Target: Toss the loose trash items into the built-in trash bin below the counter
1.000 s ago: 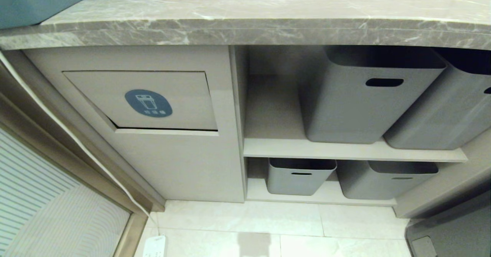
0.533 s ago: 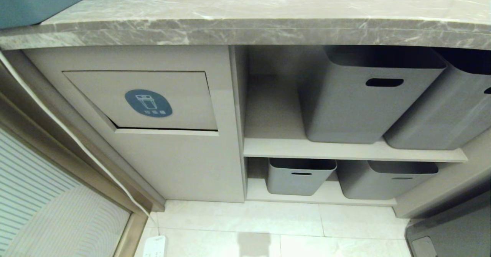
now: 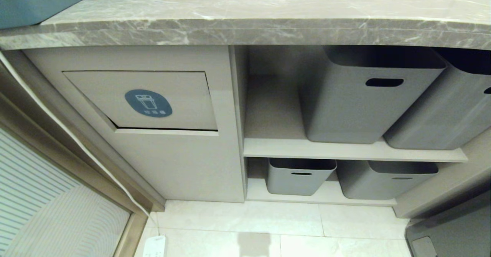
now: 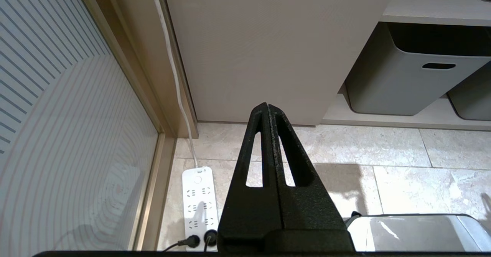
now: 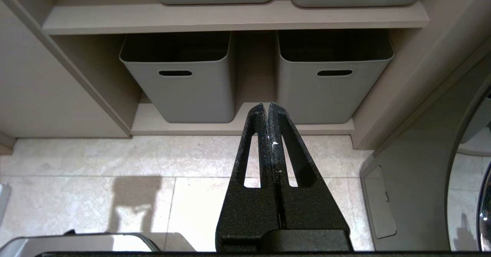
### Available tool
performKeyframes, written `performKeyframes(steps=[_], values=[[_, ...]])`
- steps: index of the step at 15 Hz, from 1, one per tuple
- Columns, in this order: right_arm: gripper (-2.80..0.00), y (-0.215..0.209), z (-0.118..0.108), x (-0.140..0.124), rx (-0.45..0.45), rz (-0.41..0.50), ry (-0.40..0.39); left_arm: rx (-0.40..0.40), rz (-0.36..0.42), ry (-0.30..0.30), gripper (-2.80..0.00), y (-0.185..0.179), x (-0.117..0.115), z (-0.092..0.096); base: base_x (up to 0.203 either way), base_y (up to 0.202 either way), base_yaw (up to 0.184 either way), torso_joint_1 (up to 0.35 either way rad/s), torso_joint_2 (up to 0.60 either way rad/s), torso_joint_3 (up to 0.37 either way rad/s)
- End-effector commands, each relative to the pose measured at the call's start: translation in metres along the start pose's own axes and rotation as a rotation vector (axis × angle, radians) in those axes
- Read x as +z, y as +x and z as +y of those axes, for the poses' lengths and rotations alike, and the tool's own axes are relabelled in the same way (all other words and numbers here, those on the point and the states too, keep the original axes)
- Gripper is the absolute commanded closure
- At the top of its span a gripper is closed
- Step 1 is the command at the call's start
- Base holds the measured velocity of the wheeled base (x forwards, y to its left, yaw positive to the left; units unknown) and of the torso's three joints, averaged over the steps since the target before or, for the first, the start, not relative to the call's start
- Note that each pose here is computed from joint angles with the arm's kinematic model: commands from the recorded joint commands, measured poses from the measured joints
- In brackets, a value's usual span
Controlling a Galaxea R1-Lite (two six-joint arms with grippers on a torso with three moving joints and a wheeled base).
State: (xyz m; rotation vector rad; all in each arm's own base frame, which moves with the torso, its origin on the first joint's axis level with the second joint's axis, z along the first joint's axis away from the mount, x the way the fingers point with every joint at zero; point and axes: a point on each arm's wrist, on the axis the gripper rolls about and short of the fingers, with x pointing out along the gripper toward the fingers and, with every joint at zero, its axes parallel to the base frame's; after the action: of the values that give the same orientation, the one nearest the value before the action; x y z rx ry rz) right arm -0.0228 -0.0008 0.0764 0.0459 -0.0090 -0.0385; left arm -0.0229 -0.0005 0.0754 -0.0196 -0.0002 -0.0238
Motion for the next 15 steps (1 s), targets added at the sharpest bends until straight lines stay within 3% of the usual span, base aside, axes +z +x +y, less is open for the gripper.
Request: performKeyframes(steps=[1,4,15], values=[[0.00,0.0001,0.0001,-0.0004,0.005,0.001,-0.009,0.001,0.007,-0.001,0.00,0.0004,-0.0009,0.0000,0.000,0.000,0.000,0.000,0.00,0.000],[0.00,0.0001,0.0001,-0.0010,0.008,0.007,-0.058,-0.001,0.007,0.001,0.00,0.0004,-0.0009,0.0000,0.000,0.000,0.000,0.000,0.00,0.000],[0.00,0.0001,0.0001,-0.0010,0.008,0.007,-0.061,-0.002,0.007,0.004,0.00,0.0004,-0.0009,0.0000,0.000,0.000,0.000,0.000,0.00,0.000]])
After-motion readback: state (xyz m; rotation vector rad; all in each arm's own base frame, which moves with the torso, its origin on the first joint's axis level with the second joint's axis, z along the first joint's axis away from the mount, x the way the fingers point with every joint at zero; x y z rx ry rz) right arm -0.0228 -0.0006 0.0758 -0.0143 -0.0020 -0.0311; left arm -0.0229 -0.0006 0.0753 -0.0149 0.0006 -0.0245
